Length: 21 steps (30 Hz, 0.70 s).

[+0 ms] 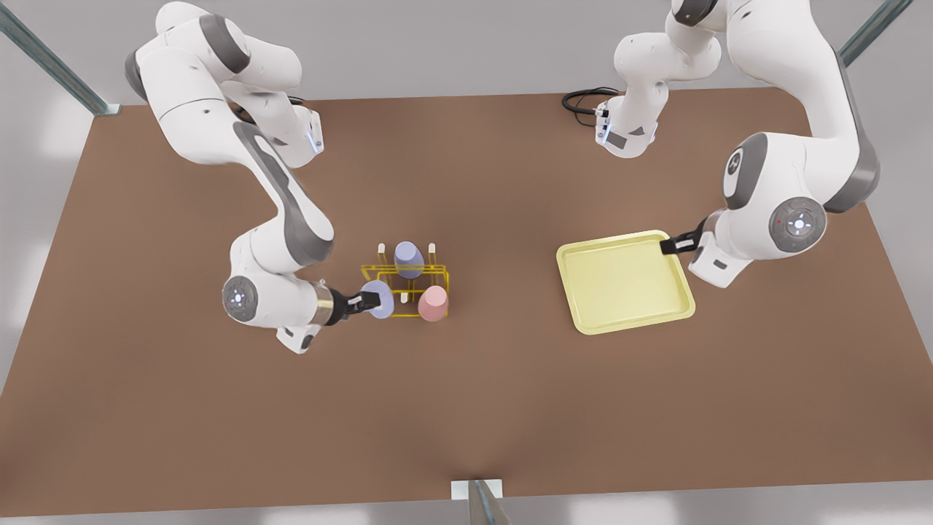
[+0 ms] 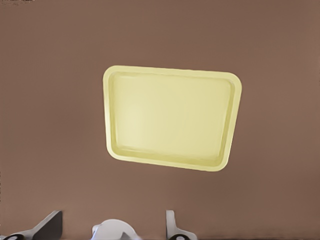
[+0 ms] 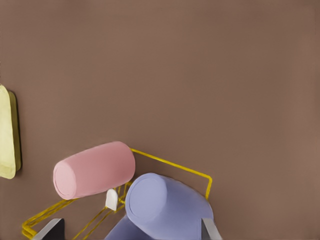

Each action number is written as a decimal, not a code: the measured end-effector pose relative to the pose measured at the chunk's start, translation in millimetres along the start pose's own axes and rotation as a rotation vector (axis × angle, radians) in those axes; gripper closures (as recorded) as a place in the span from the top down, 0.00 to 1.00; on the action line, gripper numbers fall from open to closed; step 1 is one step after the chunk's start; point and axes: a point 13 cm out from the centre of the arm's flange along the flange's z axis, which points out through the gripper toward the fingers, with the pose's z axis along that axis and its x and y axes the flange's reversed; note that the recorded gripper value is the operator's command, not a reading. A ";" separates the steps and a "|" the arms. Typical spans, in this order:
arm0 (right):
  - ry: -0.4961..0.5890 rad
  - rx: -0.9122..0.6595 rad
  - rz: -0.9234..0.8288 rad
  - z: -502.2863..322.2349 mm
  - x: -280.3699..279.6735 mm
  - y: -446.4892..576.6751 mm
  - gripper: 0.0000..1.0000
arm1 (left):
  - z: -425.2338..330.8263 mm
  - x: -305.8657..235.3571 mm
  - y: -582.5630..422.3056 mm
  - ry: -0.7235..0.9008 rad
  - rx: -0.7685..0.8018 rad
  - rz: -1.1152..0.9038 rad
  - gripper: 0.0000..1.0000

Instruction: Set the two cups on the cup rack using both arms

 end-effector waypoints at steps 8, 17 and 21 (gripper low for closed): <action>-0.143 0.411 0.191 -174.6 16.6 -271.7 1.00 | 0.9 6.2 -0.3 0.019 -0.007 0.125 1.00; -0.150 0.468 0.188 -302.3 111.2 -199.9 1.00 | 2.5 11.7 -0.2 0.039 -0.014 0.213 1.00; -0.105 0.486 0.158 -293.9 113.0 -182.3 1.00 | 2.8 13.0 -1.0 0.043 -0.014 0.242 1.00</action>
